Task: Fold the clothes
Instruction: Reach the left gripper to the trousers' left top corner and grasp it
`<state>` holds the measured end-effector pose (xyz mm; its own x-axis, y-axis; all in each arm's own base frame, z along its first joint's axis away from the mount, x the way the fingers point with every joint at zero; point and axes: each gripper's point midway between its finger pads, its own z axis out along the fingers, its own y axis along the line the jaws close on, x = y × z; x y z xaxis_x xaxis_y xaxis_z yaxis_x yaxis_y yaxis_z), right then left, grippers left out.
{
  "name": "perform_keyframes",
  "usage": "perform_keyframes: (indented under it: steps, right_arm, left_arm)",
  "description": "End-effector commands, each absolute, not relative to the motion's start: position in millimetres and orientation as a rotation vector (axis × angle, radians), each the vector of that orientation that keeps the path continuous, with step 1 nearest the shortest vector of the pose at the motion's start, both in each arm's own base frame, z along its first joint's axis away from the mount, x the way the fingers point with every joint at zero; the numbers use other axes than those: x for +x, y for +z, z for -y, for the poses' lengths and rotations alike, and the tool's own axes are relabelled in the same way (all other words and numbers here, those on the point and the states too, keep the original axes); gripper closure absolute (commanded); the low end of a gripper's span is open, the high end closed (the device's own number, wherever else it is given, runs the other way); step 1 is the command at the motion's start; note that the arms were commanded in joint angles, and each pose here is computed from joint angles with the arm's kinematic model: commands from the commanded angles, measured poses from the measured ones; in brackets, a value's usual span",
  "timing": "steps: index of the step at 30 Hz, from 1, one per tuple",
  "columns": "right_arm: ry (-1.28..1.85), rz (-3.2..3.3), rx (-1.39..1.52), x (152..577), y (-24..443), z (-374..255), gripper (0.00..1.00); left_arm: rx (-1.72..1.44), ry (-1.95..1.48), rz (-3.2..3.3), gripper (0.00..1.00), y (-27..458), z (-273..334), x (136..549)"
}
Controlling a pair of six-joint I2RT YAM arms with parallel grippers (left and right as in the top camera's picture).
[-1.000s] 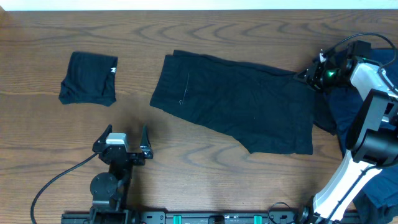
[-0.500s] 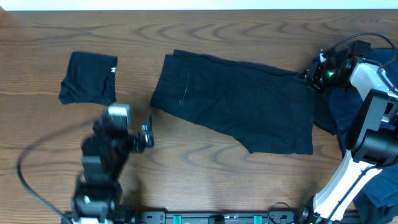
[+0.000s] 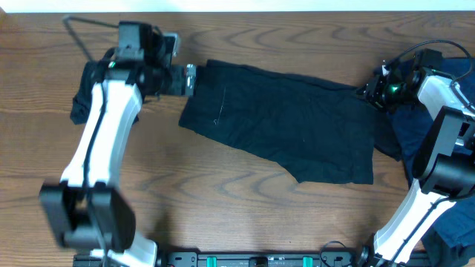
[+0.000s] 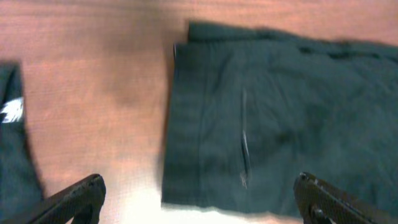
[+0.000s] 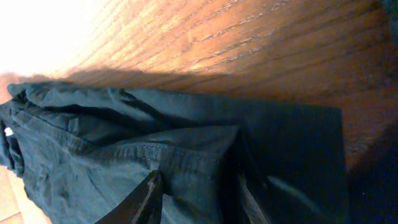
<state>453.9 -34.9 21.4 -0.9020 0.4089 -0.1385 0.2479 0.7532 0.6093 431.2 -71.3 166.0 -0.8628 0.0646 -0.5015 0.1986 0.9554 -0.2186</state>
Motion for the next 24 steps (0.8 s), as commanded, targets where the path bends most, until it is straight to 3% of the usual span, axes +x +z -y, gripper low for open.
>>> perform_keyframes:
  steps: [1,9,13,20,24]
  right_arm:
    - [0.876,-2.702,0.525,453,16,34,0.63]
    - [0.874,-2.7,0.524,453,16,34,0.61]
    - [0.874,-2.7,0.524,453,16,34,0.61]
    - [0.875,-2.701,0.525,453,16,34,0.6]
    - [0.875,-2.701,0.525,453,16,34,0.6]
  left_arm:
    - [0.207,-0.41,-2.601,0.02,148,80,452]
    - [0.25,-0.476,-2.51,0.03,111,96,497]
    - [0.29,-0.524,-2.509,0.1,89,111,504]
    - [0.297,-0.535,-2.589,0.11,34,114,505]
    - [0.268,-0.472,-2.659,0.24,11,104,499]
